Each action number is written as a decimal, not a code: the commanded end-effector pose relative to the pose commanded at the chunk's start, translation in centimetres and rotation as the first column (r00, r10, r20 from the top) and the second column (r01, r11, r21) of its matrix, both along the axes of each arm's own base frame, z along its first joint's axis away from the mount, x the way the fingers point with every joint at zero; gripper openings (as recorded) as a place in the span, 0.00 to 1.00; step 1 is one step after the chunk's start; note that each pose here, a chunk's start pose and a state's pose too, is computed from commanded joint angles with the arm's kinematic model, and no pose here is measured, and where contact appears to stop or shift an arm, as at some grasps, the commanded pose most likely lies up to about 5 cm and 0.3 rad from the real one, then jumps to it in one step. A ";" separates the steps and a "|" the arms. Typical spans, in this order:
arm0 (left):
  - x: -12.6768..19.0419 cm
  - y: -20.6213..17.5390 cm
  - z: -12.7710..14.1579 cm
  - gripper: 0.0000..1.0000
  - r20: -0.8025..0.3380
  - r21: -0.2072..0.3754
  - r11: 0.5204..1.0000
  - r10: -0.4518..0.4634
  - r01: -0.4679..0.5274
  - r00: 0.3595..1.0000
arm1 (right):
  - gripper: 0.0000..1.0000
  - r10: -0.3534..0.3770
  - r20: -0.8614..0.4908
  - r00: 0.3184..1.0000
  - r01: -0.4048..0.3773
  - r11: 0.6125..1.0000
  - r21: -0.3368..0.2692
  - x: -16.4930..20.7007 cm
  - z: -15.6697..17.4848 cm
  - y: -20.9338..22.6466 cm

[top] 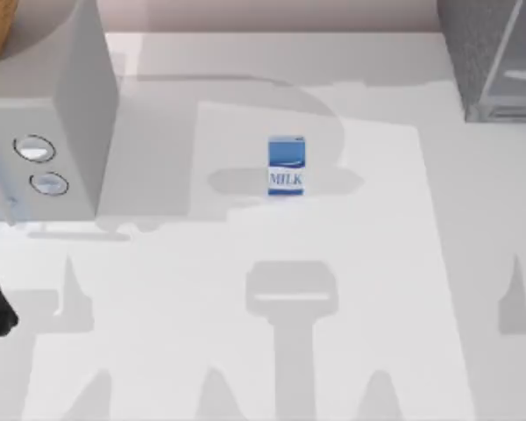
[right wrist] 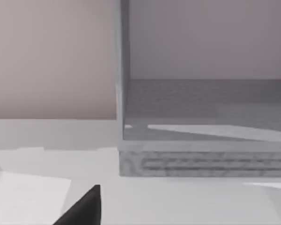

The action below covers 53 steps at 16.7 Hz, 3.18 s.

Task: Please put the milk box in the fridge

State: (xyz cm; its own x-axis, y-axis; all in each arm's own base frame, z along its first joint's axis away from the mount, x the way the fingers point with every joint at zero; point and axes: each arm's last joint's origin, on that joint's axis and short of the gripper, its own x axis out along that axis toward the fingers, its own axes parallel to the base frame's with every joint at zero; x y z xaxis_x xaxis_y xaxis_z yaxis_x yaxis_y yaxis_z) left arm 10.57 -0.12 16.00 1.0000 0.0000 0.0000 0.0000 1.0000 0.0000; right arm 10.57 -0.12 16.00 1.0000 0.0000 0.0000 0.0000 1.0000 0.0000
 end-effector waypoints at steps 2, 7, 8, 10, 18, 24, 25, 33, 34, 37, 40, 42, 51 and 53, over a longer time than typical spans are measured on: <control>0.0 0.0 0.0 1.00 0.000 0.000 1.000 0.000 0.000 1.000 | 1.00 0.000 0.000 1.000 0.000 1.000 0.000 0.0 0.0 0.0; 0.0 0.0 0.0 1.00 0.000 0.000 1.000 0.000 0.000 1.000 | 1.00 0.041 0.030 0.999 -0.042 0.999 0.015 0.7 2.3 0.8; 0.0 0.0 0.0 1.00 0.000 0.000 1.000 0.000 0.000 1.000 | 1.00 0.057 0.040 0.998 -0.058 0.998 0.020 1.0 3.2 1.1; 0.0 0.0 0.0 1.00 0.000 0.000 1.000 0.000 0.000 1.000 | 1.00 0.091 0.056 0.994 -0.093 0.995 0.036 2.3 5.2 2.1; 0.0 0.0 0.0 1.00 0.000 0.000 1.000 0.000 0.000 1.000 | 1.00 0.213 0.160 0.964 -0.241 0.954 0.180 12.1 12.0 12.3; 0.0 0.0 0.0 1.00 0.000 0.000 1.000 0.000 0.000 1.000 | 1.00 0.195 0.107 0.975 -0.217 0.937 0.272 18.5 6.8 23.8; 0.0 0.0 0.0 1.00 0.000 0.000 1.000 0.000 0.000 1.000 | 1.00 0.180 0.078 0.981 -0.195 0.943 0.269 19.2 4.9 25.3; 0.0 0.0 0.0 1.00 0.000 0.000 1.000 0.000 0.000 1.000 | 1.00 0.028 -0.157 0.987 -0.017 0.997 0.071 20.3 -9.7 30.6; 0.0 0.0 0.0 1.00 0.000 0.000 1.000 0.000 0.000 1.000 | 1.00 0.014 -0.173 0.985 -0.007 0.999 0.045 20.2 -10.8 30.7; 0.0 0.0 0.0 1.00 0.000 0.000 1.000 0.000 0.000 1.000 | 1.00 -0.010 -0.199 0.980 0.010 1.000 0.000 20.0 -12.5 30.9; 0.0 0.0 0.0 1.00 0.000 0.000 1.000 0.000 0.000 1.000 | 1.00 -0.010 -0.199 0.980 0.010 1.000 0.000 20.0 -12.5 30.9; 0.0 0.0 0.0 1.00 0.000 0.000 1.000 0.000 0.000 1.000 | 1.00 -0.014 -0.200 0.980 0.014 1.000 -0.001 20.2 -12.5 30.6; 0.0 0.0 0.0 1.00 0.000 0.000 1.000 0.000 0.000 1.000 | 1.00 -0.010 -0.199 0.980 0.010 1.000 0.000 24.9 -13.5 30.8; 0.0 0.0 0.0 1.00 0.000 0.000 1.000 0.000 0.000 1.000 | 1.00 -0.010 -0.199 0.980 0.010 1.000 0.000 24.9 -13.5 30.8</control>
State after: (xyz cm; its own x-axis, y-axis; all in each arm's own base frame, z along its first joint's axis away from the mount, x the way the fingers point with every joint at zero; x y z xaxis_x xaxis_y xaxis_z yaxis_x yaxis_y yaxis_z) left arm 10.57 -0.12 16.00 1.0000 0.0000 0.0000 0.0000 1.0000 0.0000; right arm 35.51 30.69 2.54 0.9800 -0.0098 -0.1986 0.0100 1.0000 0.0000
